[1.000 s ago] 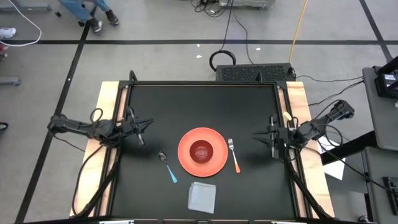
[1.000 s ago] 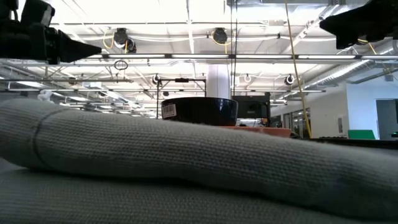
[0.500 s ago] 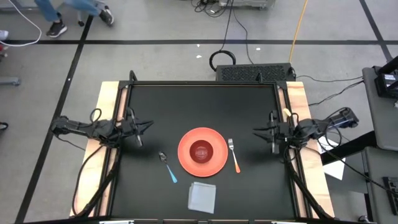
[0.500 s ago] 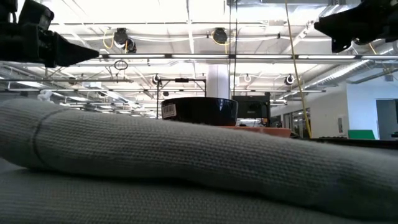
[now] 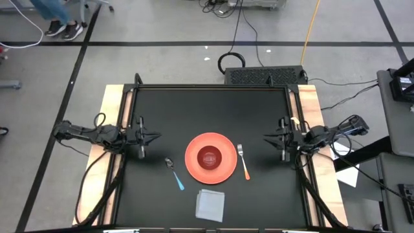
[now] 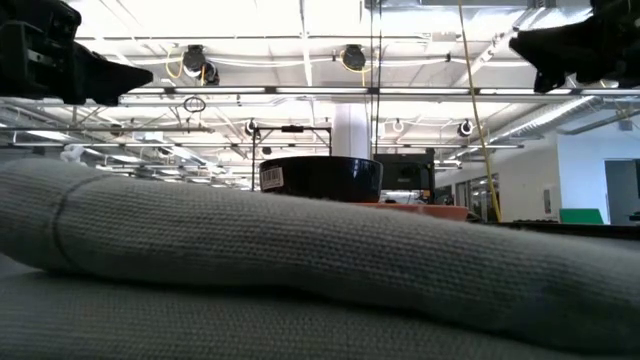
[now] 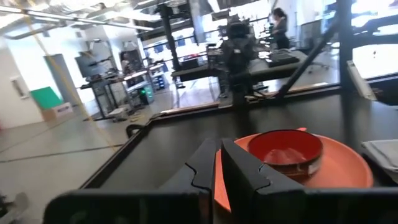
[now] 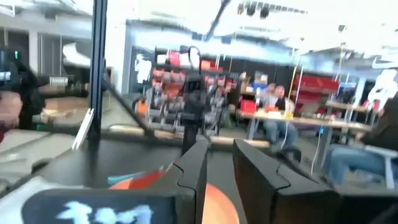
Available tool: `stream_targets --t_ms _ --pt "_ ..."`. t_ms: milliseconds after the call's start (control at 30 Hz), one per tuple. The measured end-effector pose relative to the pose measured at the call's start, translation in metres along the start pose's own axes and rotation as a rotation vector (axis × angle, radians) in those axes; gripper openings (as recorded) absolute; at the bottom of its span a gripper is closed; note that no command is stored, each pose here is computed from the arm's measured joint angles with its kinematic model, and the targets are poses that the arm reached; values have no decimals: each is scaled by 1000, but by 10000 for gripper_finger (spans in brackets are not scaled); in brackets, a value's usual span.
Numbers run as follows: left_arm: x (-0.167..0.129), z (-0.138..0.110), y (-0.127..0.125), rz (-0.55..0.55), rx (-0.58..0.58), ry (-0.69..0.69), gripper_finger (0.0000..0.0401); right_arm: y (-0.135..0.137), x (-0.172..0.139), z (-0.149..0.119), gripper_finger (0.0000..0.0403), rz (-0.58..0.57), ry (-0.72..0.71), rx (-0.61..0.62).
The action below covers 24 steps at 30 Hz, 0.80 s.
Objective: Set table place
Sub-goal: Put the blue spoon into the brown bowl
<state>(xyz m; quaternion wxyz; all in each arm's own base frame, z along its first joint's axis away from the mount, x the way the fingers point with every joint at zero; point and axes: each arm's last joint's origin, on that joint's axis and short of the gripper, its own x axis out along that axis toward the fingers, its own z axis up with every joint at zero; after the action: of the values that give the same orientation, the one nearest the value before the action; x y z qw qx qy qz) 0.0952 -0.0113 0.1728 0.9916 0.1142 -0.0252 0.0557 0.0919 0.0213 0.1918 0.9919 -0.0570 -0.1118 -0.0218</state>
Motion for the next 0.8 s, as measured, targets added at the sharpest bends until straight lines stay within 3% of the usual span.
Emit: stream_targets --t_ms 400,800 --pt "0 0 -1 -18 -29 1 33 0 -1 1 67 -7 -23 -12" --pt "0 0 0 -1 -19 4 33 1 -1 -1 67 21 -7 54"
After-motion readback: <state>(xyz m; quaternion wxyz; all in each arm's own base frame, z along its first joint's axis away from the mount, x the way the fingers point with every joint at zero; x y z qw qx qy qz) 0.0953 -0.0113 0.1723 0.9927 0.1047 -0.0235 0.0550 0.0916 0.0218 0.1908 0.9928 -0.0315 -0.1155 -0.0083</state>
